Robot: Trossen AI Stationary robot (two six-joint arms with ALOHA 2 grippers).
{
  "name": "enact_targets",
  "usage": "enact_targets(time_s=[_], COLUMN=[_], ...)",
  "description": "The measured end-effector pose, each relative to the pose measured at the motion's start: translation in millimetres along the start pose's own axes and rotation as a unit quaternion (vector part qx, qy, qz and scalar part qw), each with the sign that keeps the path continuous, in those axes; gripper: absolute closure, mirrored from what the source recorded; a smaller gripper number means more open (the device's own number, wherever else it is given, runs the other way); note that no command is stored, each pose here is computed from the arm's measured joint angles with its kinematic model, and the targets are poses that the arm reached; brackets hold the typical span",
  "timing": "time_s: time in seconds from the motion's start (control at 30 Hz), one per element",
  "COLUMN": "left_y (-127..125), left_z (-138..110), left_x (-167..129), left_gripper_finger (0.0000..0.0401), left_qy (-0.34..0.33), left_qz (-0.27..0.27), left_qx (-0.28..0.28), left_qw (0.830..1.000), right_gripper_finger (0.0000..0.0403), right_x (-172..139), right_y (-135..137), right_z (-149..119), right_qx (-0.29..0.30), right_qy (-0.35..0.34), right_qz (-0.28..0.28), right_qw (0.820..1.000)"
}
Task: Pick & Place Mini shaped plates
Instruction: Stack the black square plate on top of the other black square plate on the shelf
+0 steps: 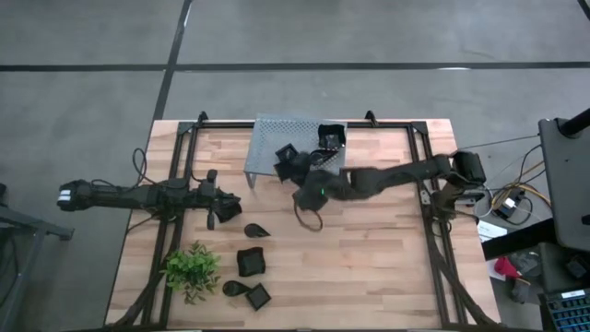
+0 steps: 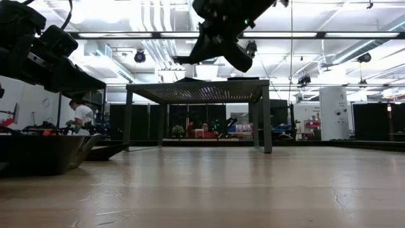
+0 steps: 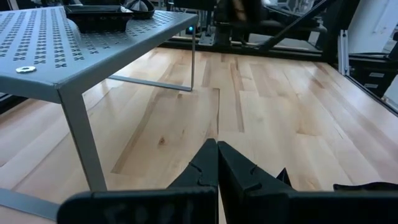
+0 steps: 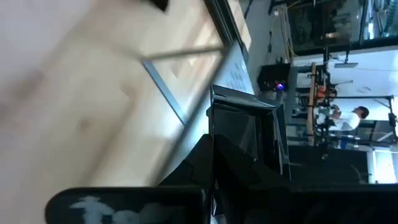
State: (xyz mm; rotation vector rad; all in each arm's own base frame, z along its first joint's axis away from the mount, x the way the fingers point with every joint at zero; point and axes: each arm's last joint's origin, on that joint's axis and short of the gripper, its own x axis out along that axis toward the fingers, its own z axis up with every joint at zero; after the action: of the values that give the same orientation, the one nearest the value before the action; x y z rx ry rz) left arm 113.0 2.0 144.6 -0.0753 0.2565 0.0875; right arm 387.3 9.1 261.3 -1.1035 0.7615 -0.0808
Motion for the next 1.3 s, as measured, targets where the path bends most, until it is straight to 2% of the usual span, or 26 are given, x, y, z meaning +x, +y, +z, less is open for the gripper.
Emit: enact_targets(time_s=[0.2, 0.47, 0.63, 1.3], left_y=[0.0, 0.0, 0.0, 0.0], left_z=[0.0, 0.0, 0.0, 0.0], left_x=[0.0, 0.0, 0.0, 0.0], left_gripper_finger=[0.0401, 0.0401, 0.0401, 0.0401], left_qy=[0.000, 0.000, 0.000, 0.000], left_qz=[0.000, 0.000, 0.000, 0.000], left_qx=[0.000, 0.000, 0.000, 0.000], left_qw=[1.000, 1.000, 1.000, 1.000], right_gripper_finger=[0.0395, 0.0395, 0.0395, 0.0392], right_x=[9.7, 16.2, 17.5, 22.2], right_y=[-25.5, -50.5, -56.3, -59.8], right_z=[-31.0, -62.8, -68.4, -73.9], right_qx=[-0.029, -0.003, 0.011, 0.035], right_qy=[-0.043, -0.040, -0.080, -0.075], right_qz=[0.036, 0.065, 0.083, 0.071], right_qw=[0.998, 0.997, 0.993, 0.994])
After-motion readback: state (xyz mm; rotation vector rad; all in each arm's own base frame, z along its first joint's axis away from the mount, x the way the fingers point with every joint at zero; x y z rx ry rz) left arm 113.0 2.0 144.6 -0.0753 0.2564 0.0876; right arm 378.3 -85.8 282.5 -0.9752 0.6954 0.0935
